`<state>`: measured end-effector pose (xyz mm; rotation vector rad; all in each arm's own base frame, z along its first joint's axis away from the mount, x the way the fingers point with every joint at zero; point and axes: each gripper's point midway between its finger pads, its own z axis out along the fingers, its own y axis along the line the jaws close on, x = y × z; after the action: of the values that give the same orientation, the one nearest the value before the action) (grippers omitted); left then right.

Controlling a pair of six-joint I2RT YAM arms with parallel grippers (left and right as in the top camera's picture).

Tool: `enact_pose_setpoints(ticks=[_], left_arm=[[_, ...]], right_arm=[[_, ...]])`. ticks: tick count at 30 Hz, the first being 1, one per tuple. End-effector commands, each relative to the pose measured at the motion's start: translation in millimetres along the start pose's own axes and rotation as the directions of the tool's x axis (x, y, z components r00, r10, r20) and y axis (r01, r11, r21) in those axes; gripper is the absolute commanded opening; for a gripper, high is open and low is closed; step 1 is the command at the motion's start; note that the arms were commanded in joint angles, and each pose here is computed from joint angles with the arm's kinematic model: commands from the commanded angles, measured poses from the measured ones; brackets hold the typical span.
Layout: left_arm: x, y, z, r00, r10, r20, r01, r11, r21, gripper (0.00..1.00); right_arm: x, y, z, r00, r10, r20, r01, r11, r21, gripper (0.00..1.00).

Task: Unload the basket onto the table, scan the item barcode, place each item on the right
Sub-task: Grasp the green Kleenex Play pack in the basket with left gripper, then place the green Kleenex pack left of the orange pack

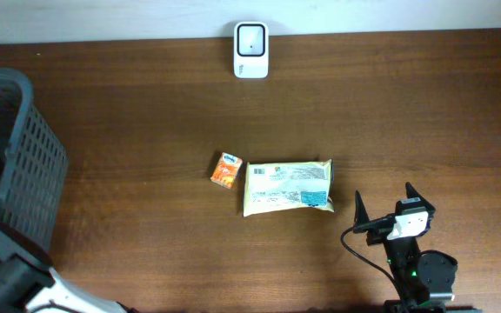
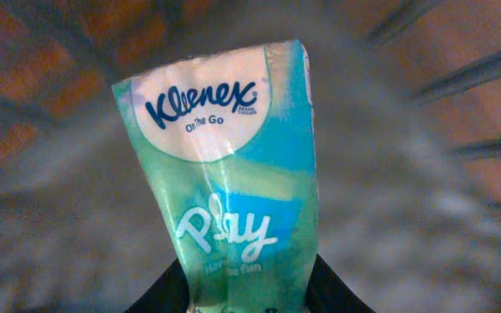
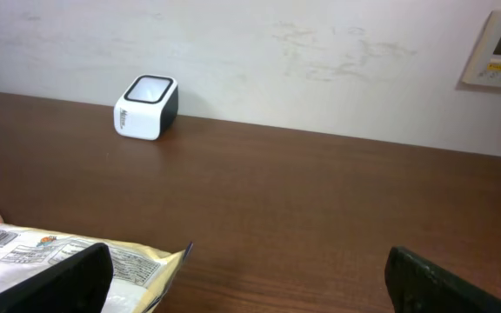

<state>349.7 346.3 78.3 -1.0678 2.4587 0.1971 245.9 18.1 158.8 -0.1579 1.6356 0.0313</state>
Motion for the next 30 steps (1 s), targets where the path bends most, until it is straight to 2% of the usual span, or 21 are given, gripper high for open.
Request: enact_pose_setpoints(ticks=[1, 2, 4, 6, 7, 8, 9, 11, 12, 14, 15, 16, 17, 20, 22, 24, 25, 27, 28, 30], left_arm=[[-74.3, -42.2, -144.7, 0.942, -0.067, 0.327, -0.011, 0.973, 0.231, 0.31], [-79.5, -53.1, -179.4, 0.921, -0.094, 0.379, -0.021, 0.957, 0.289, 0.32], [-74.1, -98.9, -271.2, 0.856, -0.072, 0.512, -0.155, 0.909, 0.386, 0.33], [-43.2, -160.1, -329.5, 0.819, -0.002, 0.574, -0.309, 0.841, 0.444, 0.34], [-22.1, -187.5, -336.7, 0.831, 0.042, 0.554, -0.359, 0.802, 0.477, 0.33], [0.2, -212.4, -334.0, 0.85, 0.098, 0.517, -0.392, 0.773, 0.498, 0.34], [15.2, -225.8, -324.4, 0.864, 0.146, 0.482, -0.402, 0.777, 0.485, 0.36], [71.0, -267.8, -280.0, 0.886, 0.332, 0.323, -0.452, 0.773, 0.444, 0.37], [101.3, -287.6, -259.4, 0.876, 0.42, 0.236, -0.482, 0.747, 0.458, 0.37], [158.4, -318.5, -217.4, 0.807, 0.585, 0.083, -0.548, 0.689, 0.473, 0.37], [187.4, -328.9, -194.8, 0.753, 0.658, 0.007, -0.581, 0.659, 0.477, 0.37], [223.3, -335.5, -166.0, 0.674, 0.733, -0.093, -0.615, 0.626, 0.48, 0.37], [254.0, -337.0, -139.1, 0.608, 0.771, -0.19, -0.63, 0.614, 0.475, 0.37], [302.9, -333.5, -98.1, 0.495, 0.802, -0.335, -0.65, 0.598, 0.47, 0.4], [319.7, -332.6, -91.6, 0.452, 0.813, -0.367, -0.663, 0.582, 0.471, 0.45], [323.3, -333.9, -92.2, 0.435, 0.828, -0.355, -0.693, 0.559, 0.455, 0.8], [320.3, -331.5, -90.1, 0.432, 0.83, -0.352, -0.716, 0.553, 0.425, 0.93], [305.8, -336.4, -97.8, 0.447, 0.831, -0.33, -0.731, 0.552, 0.401, 1.0], [291.0, -344.5, -110.3, 0.463, 0.834, -0.301, -0.74, 0.55, 0.387, 0.99], [241.7, -362.5, -153.7, 0.53, 0.827, -0.189, -0.75, 0.561, 0.351, 0.99]], right_arm=[[2.5, 2.6, 0.2, 1.0, 0.001, -0.004, -0.002, 1.0, -0.012, 0.99], [2.5, 2.6, 0.2, 1.0, 0.001, -0.004, -0.002, 1.0, -0.012, 0.99], [2.5, 2.6, 0.2, 1.0, 0.001, -0.004, -0.002, 1.0, -0.012, 0.99], [2.5, 2.6, 0.2, 1.0, 0.001, -0.004, -0.002, 1.0, -0.012, 0.99], [2.5, 2.6, 0.2, 1.0, 0.001, -0.004, -0.002, 1.0, -0.012, 0.99], [2.5, 2.6, 0.2, 1.0, 0.001, -0.004, -0.002, 1.0, -0.012, 0.99], [2.5, 2.6, 0.2, 1.0, 0.001, -0.004, -0.002, 1.0, -0.012, 0.99], [2.5, 2.6, 0.2, 1.0, 0.001, -0.004, -0.002, 1.0, -0.012, 0.99], [2.5, 2.6, 0.2, 1.0, 0.001, -0.004, -0.002, 1.0, -0.012, 0.99], [2.5, 2.6, 0.2, 1.0, 0.001, -0.004, -0.002, 1.0, -0.012, 0.99], [2.5, 2.6, 0.2, 1.0, 0.001, -0.004, -0.002, 1.0, -0.012, 0.99], [2.5, 2.6, 0.2, 1.0, 0.001, -0.004, -0.002, 1.0, -0.012, 0.99], [2.5, 2.6, 0.2, 1.0, 0.001, -0.004, -0.002, 1.0, -0.012, 0.99], [2.5, 2.6, 0.2, 1.0, 0.002, -0.004, -0.002, 1.0, -0.012, 0.99], [2.5, 2.6, 0.2, 1.0, 0.002, -0.004, -0.002, 1.0, -0.012, 0.99], [2.5, 2.6, 0.2, 1.0, 0.001, -0.004, -0.002, 1.0, -0.012, 0.99], [2.5, 2.6, 0.2, 1.0, 0.001, -0.004, -0.002, 1.0, -0.012, 0.99], [2.5, 2.6, 0.2, 1.0, 0.001, -0.004, -0.002, 1.0, -0.012, 0.99], [2.5, 2.6, 0.2, 1.0, 0.002, -0.004, -0.002, 1.0, -0.012, 0.99], [2.5, 2.6, 0.2, 1.0, 0.001, -0.004, -0.002, 1.0, -0.012, 0.99]])
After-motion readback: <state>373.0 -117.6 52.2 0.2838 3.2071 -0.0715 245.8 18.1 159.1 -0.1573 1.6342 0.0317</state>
